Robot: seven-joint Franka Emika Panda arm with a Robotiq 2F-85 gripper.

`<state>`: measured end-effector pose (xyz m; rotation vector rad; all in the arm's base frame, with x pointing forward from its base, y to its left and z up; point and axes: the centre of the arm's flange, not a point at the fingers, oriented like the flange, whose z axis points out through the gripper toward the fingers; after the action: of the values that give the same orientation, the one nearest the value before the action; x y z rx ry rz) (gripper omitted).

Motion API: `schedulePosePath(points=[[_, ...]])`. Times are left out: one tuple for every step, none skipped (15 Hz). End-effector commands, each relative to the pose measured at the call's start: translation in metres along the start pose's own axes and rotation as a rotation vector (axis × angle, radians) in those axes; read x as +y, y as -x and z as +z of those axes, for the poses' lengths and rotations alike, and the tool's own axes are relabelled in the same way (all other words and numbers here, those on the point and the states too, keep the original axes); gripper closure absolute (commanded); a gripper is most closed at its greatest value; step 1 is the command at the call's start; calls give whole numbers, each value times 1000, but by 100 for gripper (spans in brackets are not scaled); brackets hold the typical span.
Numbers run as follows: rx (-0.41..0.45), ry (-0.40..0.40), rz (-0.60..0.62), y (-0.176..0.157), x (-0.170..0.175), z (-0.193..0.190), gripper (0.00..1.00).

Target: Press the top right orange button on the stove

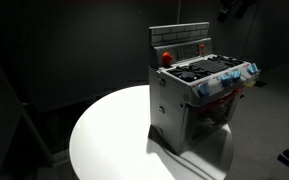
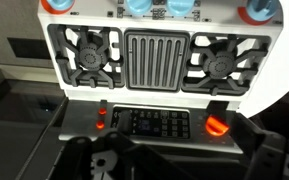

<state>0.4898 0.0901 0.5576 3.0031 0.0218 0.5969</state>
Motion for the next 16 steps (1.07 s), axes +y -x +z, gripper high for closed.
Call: schedulePosePath(points=[[11, 72, 68, -24, 16, 12, 0], [11, 89, 81, -27, 22, 17, 0], [12, 108, 95, -29, 29, 21, 0], [12, 125, 104, -31, 36, 25, 0], [12, 141, 116, -33, 44, 29, 0], [13, 156, 125, -35, 52, 34, 0], [12, 173, 131, -37, 59, 38, 0], [10, 188, 139, -39, 66, 43, 0], [7, 202, 146, -40, 73, 49, 0], [1, 214, 154, -42, 80, 55, 0], [-3, 225, 161, -43, 87, 61, 0], [-9, 233, 165, -44, 92, 67, 0], [-15, 241, 171, -46, 97, 73, 0], [-22, 246, 176, -48, 101, 79, 0], [-26, 252, 180, -49, 105, 85, 0], [-31, 257, 184, -51, 109, 90, 0]])
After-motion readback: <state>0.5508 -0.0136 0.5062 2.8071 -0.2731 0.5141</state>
